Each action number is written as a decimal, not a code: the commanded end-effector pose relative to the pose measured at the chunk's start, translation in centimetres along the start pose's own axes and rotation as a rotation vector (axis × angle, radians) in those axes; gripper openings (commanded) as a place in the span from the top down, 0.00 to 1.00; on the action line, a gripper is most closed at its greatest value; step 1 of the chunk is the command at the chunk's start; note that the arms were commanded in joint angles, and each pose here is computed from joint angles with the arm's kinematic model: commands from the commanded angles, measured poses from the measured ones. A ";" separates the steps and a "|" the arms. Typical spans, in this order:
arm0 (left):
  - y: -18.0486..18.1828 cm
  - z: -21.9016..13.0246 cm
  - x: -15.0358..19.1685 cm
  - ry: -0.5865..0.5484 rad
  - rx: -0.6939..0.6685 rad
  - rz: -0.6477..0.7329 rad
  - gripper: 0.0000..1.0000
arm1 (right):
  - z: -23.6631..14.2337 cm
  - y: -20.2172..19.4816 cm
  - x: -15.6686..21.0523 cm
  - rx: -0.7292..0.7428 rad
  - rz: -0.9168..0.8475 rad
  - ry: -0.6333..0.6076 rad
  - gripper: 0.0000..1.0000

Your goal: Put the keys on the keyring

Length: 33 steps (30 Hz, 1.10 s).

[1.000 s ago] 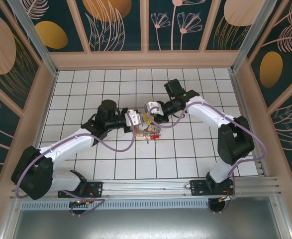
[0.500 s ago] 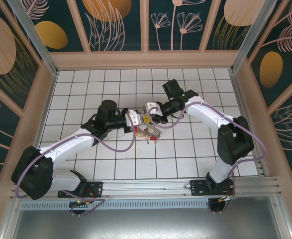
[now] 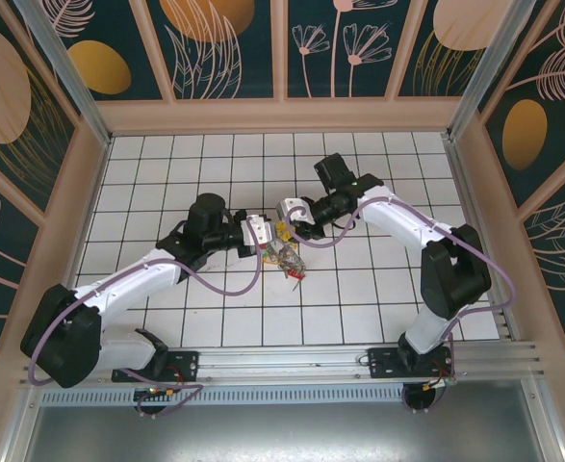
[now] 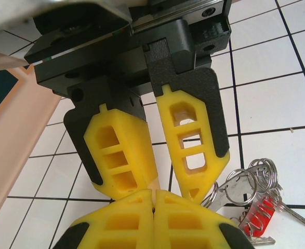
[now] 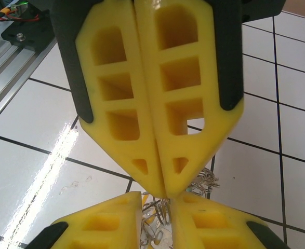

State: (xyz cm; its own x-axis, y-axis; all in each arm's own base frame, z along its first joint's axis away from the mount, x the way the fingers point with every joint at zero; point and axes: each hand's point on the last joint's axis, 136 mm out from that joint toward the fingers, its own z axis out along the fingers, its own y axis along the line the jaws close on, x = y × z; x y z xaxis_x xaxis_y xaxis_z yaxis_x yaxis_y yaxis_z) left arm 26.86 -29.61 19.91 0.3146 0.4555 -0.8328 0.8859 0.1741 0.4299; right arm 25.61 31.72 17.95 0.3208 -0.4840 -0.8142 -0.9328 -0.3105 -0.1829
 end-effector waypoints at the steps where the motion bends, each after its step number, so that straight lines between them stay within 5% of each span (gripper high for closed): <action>1: 0.9 -0.6 -1.1 -0.028 -0.029 0.038 1.00 | 0.3 0.5 0.2 -0.030 0.036 -0.009 0.81; 12: 0.7 -0.7 -1.2 -0.032 -0.024 0.039 1.00 | 0.8 -0.1 1.3 0.004 0.091 0.018 0.76; 20: 0.7 -0.7 -1.2 -0.032 -0.022 0.038 1.00 | 0.9 -0.8 1.5 0.035 0.101 0.018 1.00; 33: 0.3 -1.4 2.0 0.119 -0.033 0.083 1.00 | -1.3 0.0 0.4 0.073 0.116 -0.107 1.00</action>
State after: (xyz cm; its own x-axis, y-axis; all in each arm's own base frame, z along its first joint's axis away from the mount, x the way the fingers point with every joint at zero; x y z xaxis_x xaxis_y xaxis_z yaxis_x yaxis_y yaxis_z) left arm 26.89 -28.59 19.01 0.3180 0.5157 -0.7956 0.8745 0.1647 0.4563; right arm 26.50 31.21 16.84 0.2110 -0.4775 -0.8529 -0.9702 -0.2083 -0.1234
